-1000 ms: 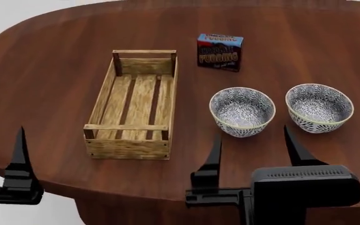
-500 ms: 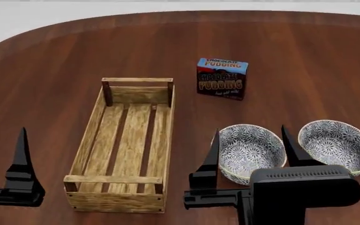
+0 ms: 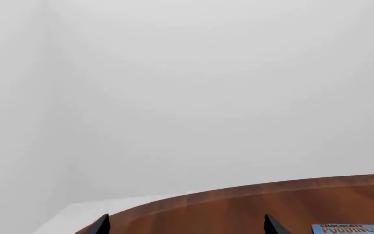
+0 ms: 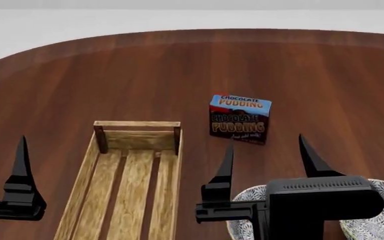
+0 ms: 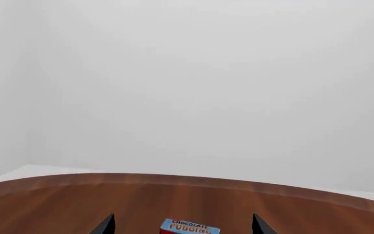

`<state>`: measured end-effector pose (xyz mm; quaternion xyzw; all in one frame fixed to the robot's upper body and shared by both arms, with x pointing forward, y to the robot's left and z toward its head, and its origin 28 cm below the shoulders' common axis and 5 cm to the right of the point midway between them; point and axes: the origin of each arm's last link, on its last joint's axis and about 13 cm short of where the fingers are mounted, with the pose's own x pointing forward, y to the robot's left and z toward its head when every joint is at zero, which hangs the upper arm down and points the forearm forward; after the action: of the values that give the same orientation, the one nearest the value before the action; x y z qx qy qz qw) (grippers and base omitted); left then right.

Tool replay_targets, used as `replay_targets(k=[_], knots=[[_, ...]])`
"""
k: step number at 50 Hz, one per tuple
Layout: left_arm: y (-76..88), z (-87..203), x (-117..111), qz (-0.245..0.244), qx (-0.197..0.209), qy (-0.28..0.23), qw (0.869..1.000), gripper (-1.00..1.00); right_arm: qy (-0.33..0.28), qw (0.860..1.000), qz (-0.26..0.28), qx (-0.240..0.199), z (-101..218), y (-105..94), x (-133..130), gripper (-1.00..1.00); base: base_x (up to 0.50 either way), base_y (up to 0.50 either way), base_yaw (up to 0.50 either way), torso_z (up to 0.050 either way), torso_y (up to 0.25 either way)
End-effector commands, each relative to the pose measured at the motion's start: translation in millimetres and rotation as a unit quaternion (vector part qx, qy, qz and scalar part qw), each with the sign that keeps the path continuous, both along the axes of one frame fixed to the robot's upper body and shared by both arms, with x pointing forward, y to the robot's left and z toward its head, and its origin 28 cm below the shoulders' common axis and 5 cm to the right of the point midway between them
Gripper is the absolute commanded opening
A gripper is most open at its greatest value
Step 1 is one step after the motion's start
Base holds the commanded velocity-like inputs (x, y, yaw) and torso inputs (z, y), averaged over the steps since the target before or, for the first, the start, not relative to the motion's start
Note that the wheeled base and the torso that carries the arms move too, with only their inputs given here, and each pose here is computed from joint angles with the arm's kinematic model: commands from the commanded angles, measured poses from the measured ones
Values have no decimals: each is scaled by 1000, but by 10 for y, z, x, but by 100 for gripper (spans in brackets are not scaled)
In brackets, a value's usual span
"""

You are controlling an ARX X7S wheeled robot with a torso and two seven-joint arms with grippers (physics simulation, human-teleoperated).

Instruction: Stack the left bowl on the right bowl and place them in the tray.

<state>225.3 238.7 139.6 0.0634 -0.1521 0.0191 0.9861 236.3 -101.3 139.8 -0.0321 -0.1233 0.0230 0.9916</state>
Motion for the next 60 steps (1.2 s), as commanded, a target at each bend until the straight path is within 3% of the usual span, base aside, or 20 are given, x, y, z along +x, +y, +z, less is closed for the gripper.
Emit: replay_targets(k=[1,12,16,18,19,21,23,33,60], knots=[[0,1,1,0,1,0,1000,100,4,1000,-2,4,-10,2,11,100,500,0,0,0,0],[-8,-4,3,3,7,4,1000,100,8,1000,-1,13,-12,5,20,100,401,0,0,0,1],[-5,-5,-21,-15,-14,19,1000,100,7,1000,0,14,-11,6,18,100,4,0,0,0,0],[-1,7,-66,-21,-23,-9,999,100,7,1000,0,13,-12,8,17,100,0,0,0,0,0],[1,-3,-63,-20,-24,11,999,100,8,1000,0,12,-13,9,17,100,0,0,0,0,0],[-3,2,-108,-10,-3,-20,1000,100,8,1000,1,11,-14,12,17,100,0,0,0,0,0],[20,12,-108,-20,-38,-8,999,100,8,1000,2,11,-13,15,15,100,0,0,0,0,0],[23,-74,-130,-24,-4,13,1000,100,9,1000,2,10,-24,12,21,100,0,0,0,0,0],[38,-78,-138,-18,17,17,1000,100,7,1000,5,10,-22,15,23,100,0,0,0,0,-247]])
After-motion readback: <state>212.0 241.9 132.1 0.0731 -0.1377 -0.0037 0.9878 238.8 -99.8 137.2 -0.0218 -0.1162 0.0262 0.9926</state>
